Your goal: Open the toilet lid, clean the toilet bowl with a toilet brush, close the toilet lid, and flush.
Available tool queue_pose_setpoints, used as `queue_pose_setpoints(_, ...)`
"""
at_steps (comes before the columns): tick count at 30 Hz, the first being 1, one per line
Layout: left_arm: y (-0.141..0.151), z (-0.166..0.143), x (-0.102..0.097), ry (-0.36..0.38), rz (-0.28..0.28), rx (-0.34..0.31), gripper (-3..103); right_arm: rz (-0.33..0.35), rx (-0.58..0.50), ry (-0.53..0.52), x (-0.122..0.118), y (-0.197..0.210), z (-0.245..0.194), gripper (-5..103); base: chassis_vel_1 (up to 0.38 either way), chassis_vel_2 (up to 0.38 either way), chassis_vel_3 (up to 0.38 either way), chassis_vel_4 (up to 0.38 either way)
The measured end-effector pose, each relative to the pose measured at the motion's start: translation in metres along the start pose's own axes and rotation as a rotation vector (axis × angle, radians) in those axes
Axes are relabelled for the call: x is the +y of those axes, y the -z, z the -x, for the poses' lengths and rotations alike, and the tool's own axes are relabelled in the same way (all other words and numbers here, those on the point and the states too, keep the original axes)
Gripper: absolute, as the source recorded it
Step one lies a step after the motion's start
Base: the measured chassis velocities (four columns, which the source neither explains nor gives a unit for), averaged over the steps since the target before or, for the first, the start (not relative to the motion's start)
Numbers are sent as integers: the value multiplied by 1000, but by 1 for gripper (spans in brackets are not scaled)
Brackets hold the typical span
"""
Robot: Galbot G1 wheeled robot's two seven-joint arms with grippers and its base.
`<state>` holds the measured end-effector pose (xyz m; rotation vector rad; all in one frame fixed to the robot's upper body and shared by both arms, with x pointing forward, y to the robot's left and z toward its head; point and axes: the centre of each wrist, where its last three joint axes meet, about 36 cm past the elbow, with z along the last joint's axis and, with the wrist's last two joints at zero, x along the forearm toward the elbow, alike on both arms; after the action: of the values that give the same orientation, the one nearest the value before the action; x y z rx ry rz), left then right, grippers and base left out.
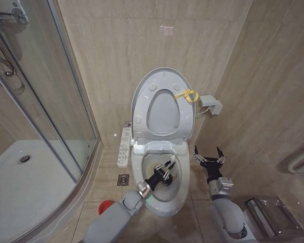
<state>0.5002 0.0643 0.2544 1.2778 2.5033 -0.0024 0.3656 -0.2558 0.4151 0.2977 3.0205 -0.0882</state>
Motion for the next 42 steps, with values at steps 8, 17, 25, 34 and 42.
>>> queue_pose_setpoints(8,-1,8,-17,-28,-32,0,16,0,0,0,0,0,0,100,0,0,0,0)
queue_pose_setpoints(17,-14,-5,-14,-36,-25,40,16,0,0,0,0,0,0,100,0,0,0,0)
queue_pose_setpoints(25,7,37,-16,-42,-26,-43,16,0,0,0,0,0,0,100,0,0,0,0)
queue_pose_setpoints(34,-25,17,-13,-38,-17,47,16,0,0,0,0,0,0,100,0,0,0,0)
queue_pose_setpoints(42,4,46,8,-8,3,-26,16,0,0,0,0,0,0,100,0,0,0,0)
